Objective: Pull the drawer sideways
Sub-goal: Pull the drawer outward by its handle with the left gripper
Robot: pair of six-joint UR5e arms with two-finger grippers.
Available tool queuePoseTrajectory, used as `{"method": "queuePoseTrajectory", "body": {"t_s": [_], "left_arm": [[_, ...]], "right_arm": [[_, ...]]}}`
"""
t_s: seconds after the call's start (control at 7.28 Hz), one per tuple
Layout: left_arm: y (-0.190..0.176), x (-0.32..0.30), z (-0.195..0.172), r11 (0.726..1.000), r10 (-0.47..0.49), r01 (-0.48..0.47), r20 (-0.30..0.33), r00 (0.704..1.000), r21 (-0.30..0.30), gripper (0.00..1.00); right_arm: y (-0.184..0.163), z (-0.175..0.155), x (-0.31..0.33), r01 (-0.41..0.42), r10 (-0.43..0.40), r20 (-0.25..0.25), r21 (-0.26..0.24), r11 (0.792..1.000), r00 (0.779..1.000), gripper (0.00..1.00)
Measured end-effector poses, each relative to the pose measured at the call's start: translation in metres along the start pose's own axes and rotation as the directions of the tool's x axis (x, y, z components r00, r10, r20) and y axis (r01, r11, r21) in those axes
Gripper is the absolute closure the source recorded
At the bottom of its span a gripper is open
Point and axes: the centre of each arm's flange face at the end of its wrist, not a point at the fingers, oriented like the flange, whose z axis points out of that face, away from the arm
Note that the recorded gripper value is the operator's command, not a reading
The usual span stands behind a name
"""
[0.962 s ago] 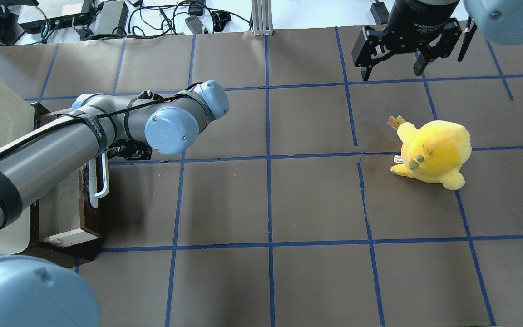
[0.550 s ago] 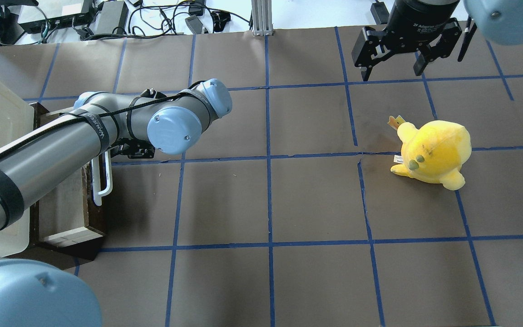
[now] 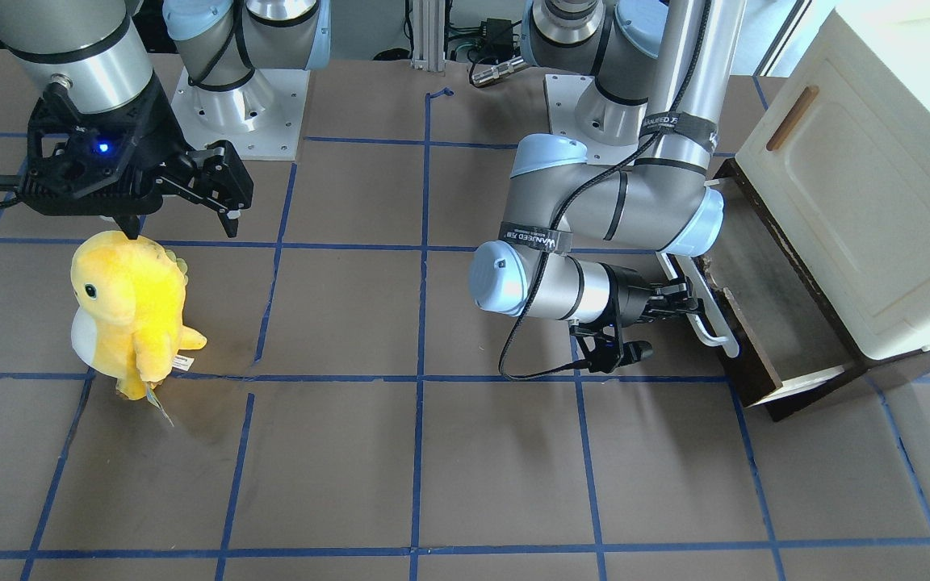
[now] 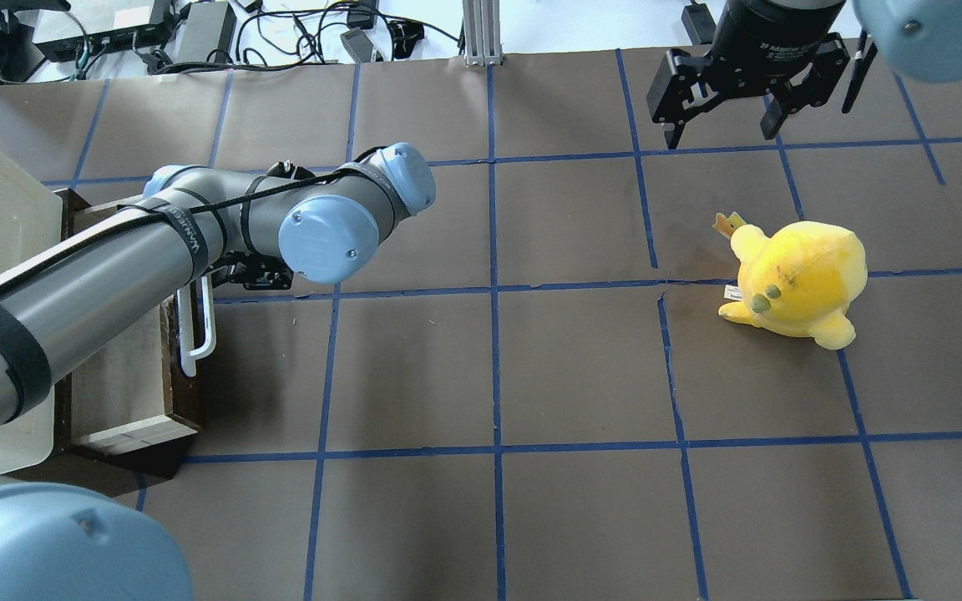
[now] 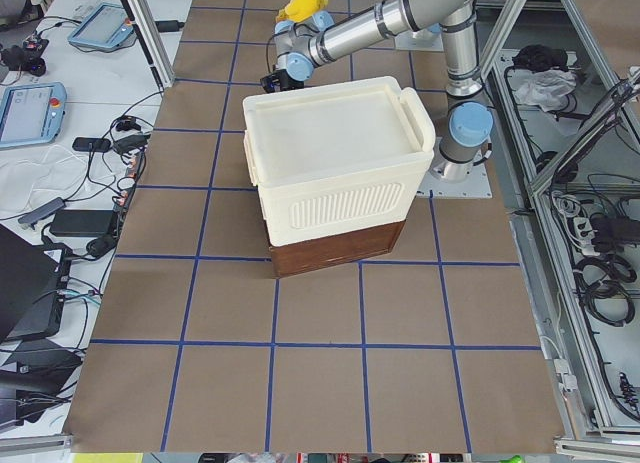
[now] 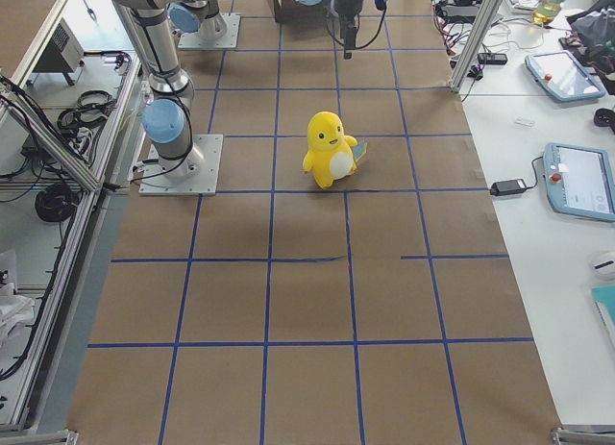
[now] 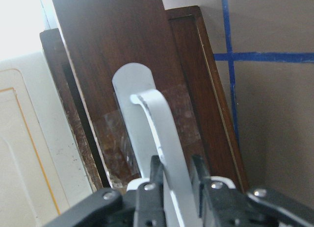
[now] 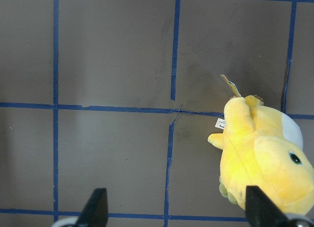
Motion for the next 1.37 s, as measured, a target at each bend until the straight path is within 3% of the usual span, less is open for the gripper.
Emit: {"method": "queuePoseTrajectory", "body": {"t_s": [0.82,0.96,1.1,1.24,1.37], "left_arm": [[0.002,0.0026,-0.0051,1.0,0.003,-0.003,0.001,1.0,0.009,0.72],[0.0022,0.0029,-0.0055,1.0,0.004,-0.004,0.001,1.0,0.01,0.63],[0.0025,0.0028,-0.0059,1.0,0.005,-0.005,0.001,1.0,0.011,0.2],[0.0035,0.0029,-0.0055,1.0,0.007,-0.007,0.003,1.0,0.01,0.04],[0.005,0.0029,-0.005,1.0,0.011,-0.011,0.006,1.0,0.01,0.0]], "right_arm": [[0.0,0.0,0.0,0.0,0.0,0.0,0.0,1.0,1.0,0.0],[0.0,0.0,0.0,0.0,0.0,0.0,0.0,1.0,1.0,0.0],[0.0,0.0,0.0,0.0,0.0,0.0,0.0,1.0,1.0,0.0],[0.0,0.0,0.0,0.0,0.0,0.0,0.0,1.0,1.0,0.0],[0.0,0.0,0.0,0.0,0.0,0.0,0.0,1.0,1.0,0.0]]}}
